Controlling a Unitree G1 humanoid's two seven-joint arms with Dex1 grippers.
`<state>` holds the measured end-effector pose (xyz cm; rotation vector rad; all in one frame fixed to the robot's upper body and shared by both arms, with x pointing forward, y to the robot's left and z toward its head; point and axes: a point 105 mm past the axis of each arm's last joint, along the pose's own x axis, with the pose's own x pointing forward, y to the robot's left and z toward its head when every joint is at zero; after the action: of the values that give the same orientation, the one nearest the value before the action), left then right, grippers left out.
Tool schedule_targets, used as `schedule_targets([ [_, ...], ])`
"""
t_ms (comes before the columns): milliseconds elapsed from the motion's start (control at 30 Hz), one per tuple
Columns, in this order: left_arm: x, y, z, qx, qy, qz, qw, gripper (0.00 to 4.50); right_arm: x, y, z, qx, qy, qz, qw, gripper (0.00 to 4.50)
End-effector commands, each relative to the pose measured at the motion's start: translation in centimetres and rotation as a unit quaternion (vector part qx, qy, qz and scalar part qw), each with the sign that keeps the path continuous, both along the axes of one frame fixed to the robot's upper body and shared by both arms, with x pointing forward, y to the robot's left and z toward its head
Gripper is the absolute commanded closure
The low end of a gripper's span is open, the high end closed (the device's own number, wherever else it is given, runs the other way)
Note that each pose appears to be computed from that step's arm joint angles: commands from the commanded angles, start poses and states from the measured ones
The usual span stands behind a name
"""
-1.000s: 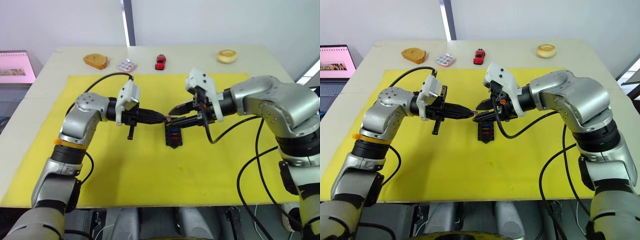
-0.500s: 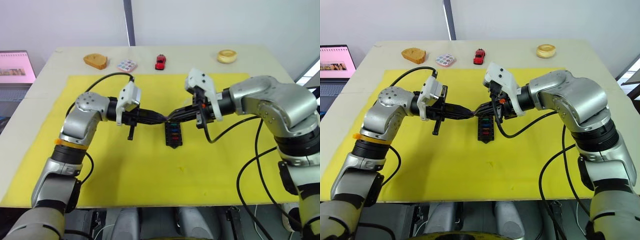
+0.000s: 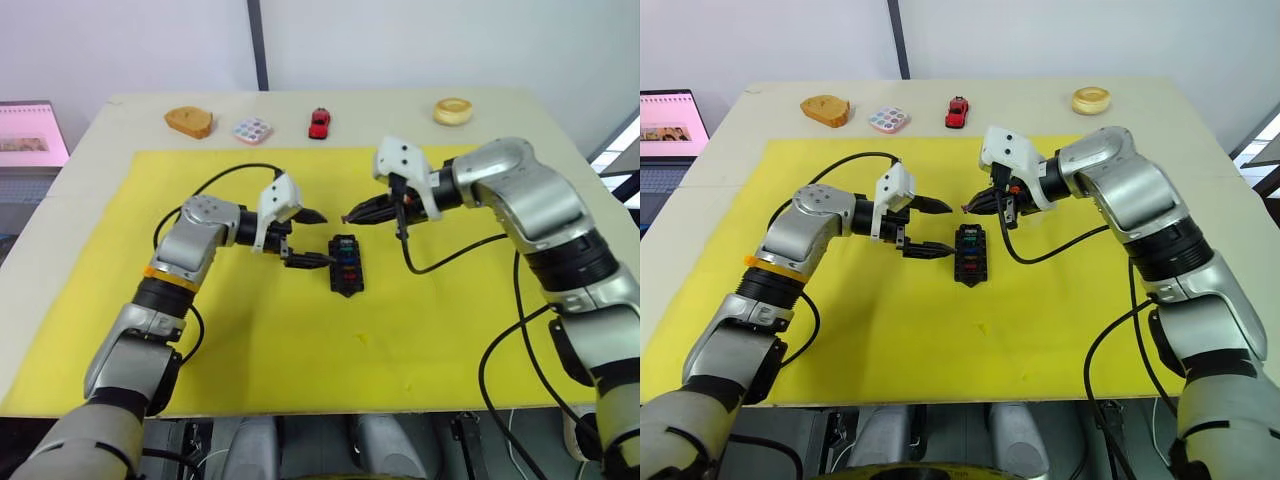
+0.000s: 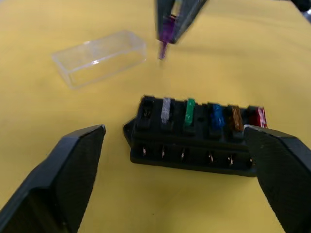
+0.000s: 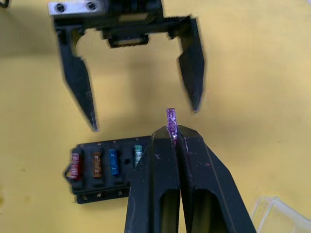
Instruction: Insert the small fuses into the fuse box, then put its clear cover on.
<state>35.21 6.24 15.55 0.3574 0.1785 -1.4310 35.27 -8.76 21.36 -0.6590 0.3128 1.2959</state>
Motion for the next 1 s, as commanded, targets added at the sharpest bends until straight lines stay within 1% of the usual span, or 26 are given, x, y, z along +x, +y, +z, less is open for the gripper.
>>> schedule_targets([
  [33, 0.3, -0.4, 1.1, 0.000, -0.038, -0.006, 0.999, 0.02, 0.6, 0.4, 0.7, -0.005, -0.021, 0.016, 1.000, 4.50],
  [167, 0.3, -0.3, 1.1, 0.003, -0.056, -0.012, 0.998, 0.02, 0.8, 0.5, 0.3, -0.005, -0.016, 0.022, 1.000, 4.50],
  [567, 0.1, -0.2, 1.0, 0.008, -0.052, -0.016, 0.998, 0.02, 1.6, 0.4, -0.6, -0.008, -0.016, 0.016, 1.000, 4.50],
  [1000, 0.4, 0.1, 0.9, 0.015, -0.063, -0.010, 0.998, 0.02, 1.9, 0.2, -1.8, -0.016, -0.008, 0.014, 1.000, 4.50],
])
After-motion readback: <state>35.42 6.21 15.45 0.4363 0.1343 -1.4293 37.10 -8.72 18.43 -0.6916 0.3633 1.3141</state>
